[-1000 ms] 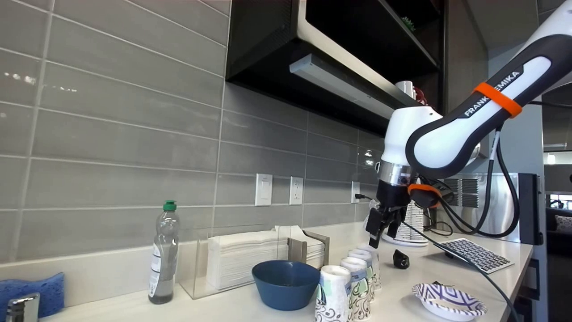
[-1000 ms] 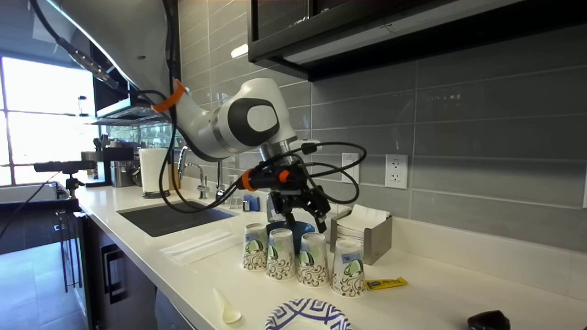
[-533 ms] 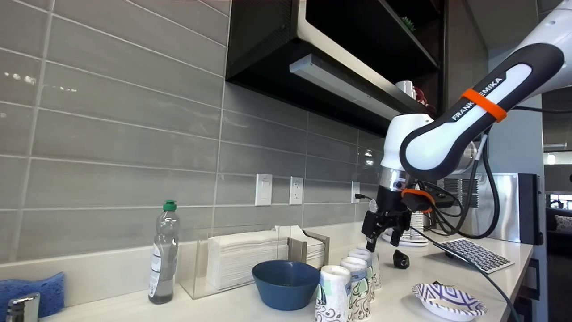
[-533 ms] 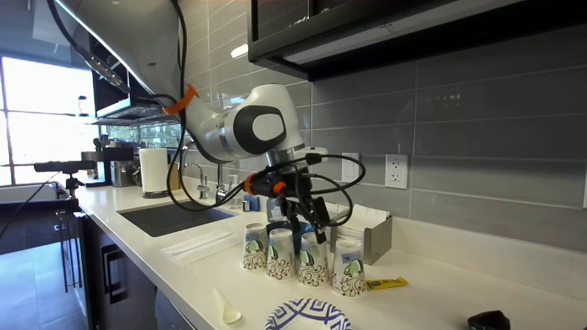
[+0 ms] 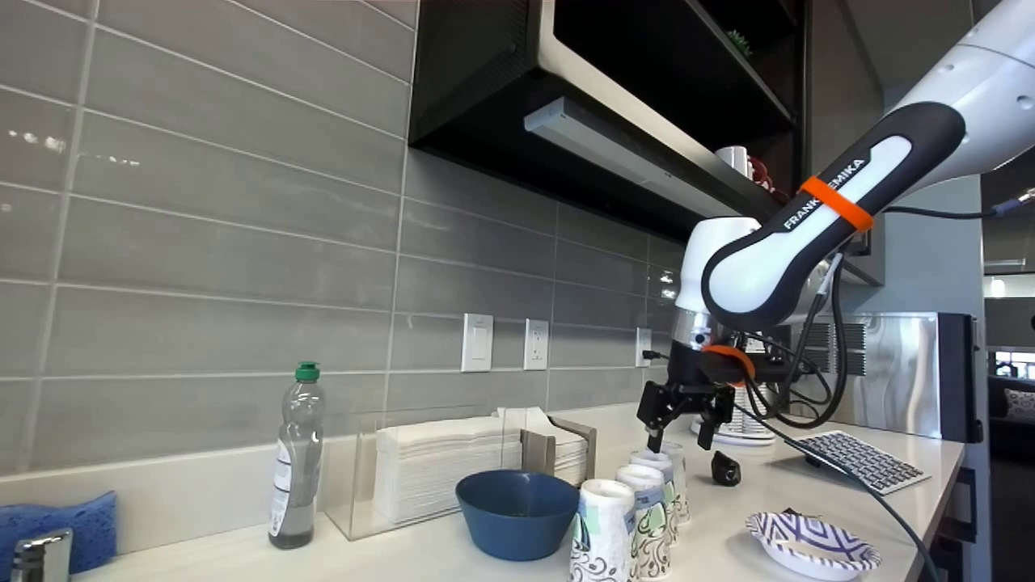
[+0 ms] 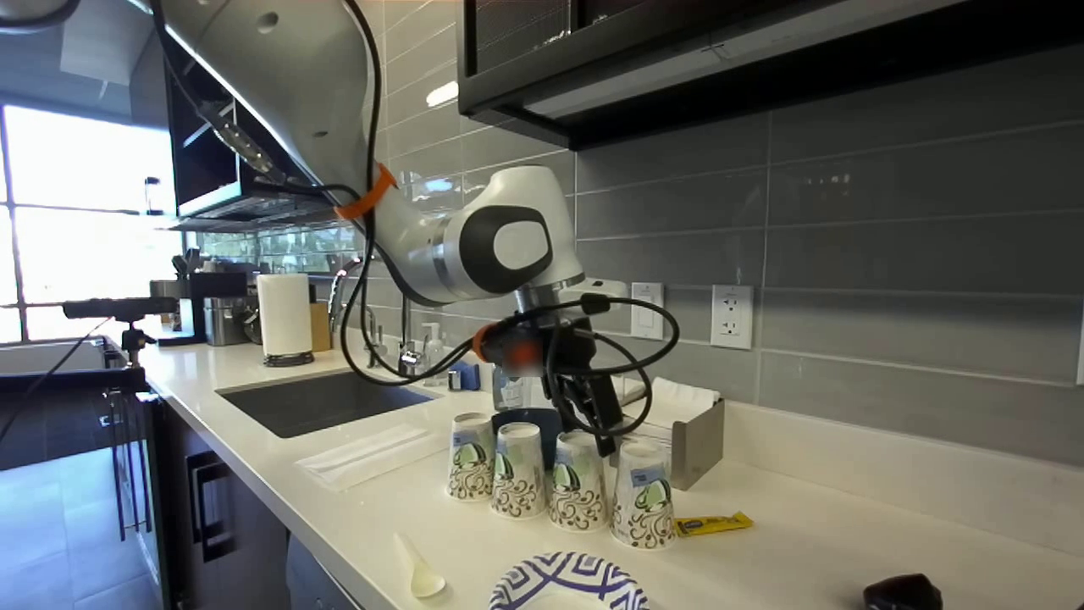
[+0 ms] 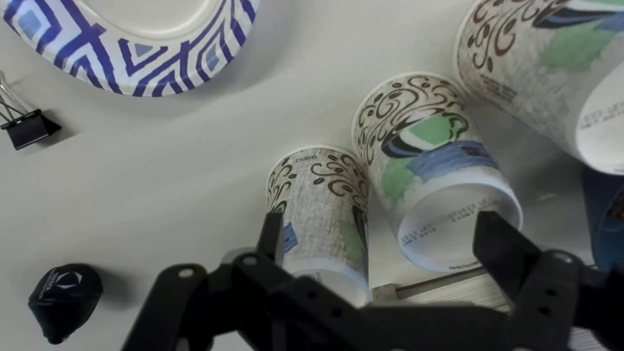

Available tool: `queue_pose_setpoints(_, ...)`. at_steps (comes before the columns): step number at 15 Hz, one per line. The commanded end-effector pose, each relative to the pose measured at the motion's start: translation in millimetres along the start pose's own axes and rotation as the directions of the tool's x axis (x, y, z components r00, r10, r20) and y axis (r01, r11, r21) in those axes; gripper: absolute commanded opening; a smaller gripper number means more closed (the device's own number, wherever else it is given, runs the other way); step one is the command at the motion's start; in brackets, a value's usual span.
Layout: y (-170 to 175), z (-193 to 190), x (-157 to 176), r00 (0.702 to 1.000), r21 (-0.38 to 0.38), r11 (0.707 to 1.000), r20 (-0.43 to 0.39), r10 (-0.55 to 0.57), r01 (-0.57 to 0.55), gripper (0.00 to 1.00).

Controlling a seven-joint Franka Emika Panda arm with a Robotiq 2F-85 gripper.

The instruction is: Put the second right cup on the first right cup, then put the second left cup on the first left cup

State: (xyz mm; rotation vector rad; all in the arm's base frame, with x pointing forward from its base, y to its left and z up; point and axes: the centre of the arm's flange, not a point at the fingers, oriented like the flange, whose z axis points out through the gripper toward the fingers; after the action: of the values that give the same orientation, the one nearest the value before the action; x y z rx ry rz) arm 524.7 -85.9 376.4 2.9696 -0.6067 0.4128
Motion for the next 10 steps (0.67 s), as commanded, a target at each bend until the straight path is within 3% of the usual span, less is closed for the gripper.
queue_pose_setpoints(1,-7.3,9.5,14.1,0.998,0.010,0.998,0.016,0.056,-0.056,1.00)
queue_pose_setpoints(2,-8.4,11.0,14.4,0.998,0.012,0.998,0.020,0.062,-0.063,1.00)
queue_pose_setpoints(3,-8.6,12.5,14.6,0.997,0.013,0.998,0.024,0.069,-0.069,0.92)
queue_pose_setpoints(5,-9.2,14.4,14.2,0.996,0.009,0.997,0.031,0.082,-0.082,0.66)
queue_pose_setpoints(10,-8.9,11.0,15.5,0.993,0.000,0.994,0.027,0.114,-0.114,0.30)
